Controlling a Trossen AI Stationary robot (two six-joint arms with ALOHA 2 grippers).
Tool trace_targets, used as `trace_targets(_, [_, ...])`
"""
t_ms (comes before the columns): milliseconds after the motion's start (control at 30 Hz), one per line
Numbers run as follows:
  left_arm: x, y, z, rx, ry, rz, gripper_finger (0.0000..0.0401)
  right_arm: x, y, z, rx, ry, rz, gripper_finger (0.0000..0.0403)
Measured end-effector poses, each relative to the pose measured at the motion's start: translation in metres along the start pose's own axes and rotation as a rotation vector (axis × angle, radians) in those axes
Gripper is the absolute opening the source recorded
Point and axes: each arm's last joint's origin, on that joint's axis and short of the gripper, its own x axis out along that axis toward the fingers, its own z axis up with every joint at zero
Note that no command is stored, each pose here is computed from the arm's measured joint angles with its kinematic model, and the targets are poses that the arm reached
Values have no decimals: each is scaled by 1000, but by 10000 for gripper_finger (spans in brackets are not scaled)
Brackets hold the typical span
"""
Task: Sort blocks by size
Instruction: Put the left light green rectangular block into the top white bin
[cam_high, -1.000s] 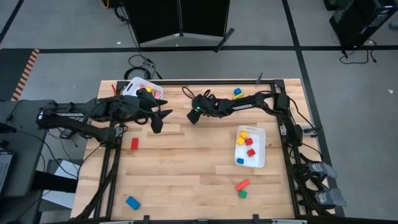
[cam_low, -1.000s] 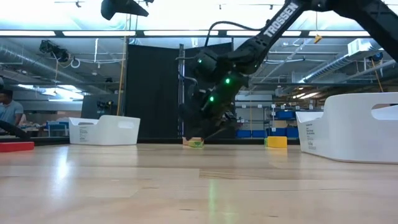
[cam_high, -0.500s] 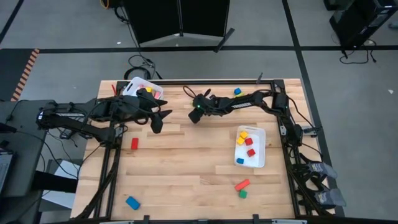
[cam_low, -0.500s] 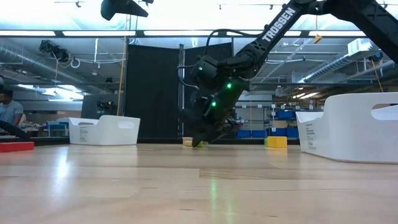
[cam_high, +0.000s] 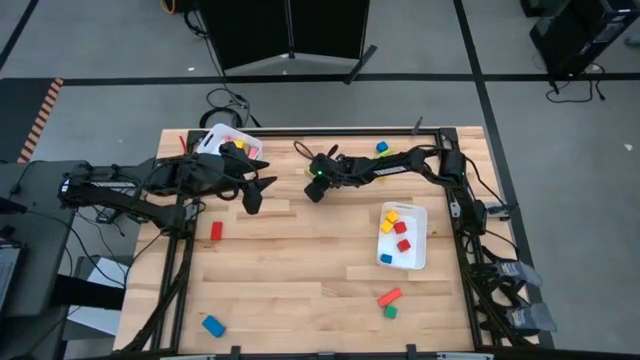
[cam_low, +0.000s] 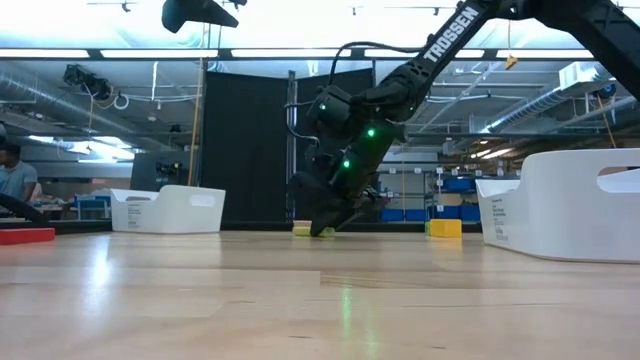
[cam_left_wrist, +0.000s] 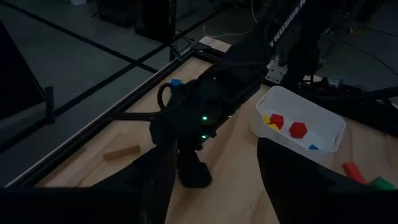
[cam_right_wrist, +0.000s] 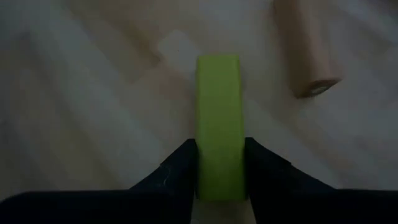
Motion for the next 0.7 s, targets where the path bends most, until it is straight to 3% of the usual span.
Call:
trace_targets(133, [0,0,0,-2,-2,-1,229,-15,12,4,-41,-22,69,119])
trace_targets(400, [0,-2,5,-20,-46,-16,229,-42,35,32,-35,-282,233,119])
trace_targets(700, [-1,-4,13,-20,-129,-40,229,-56,56,92,-40,-554,333,119])
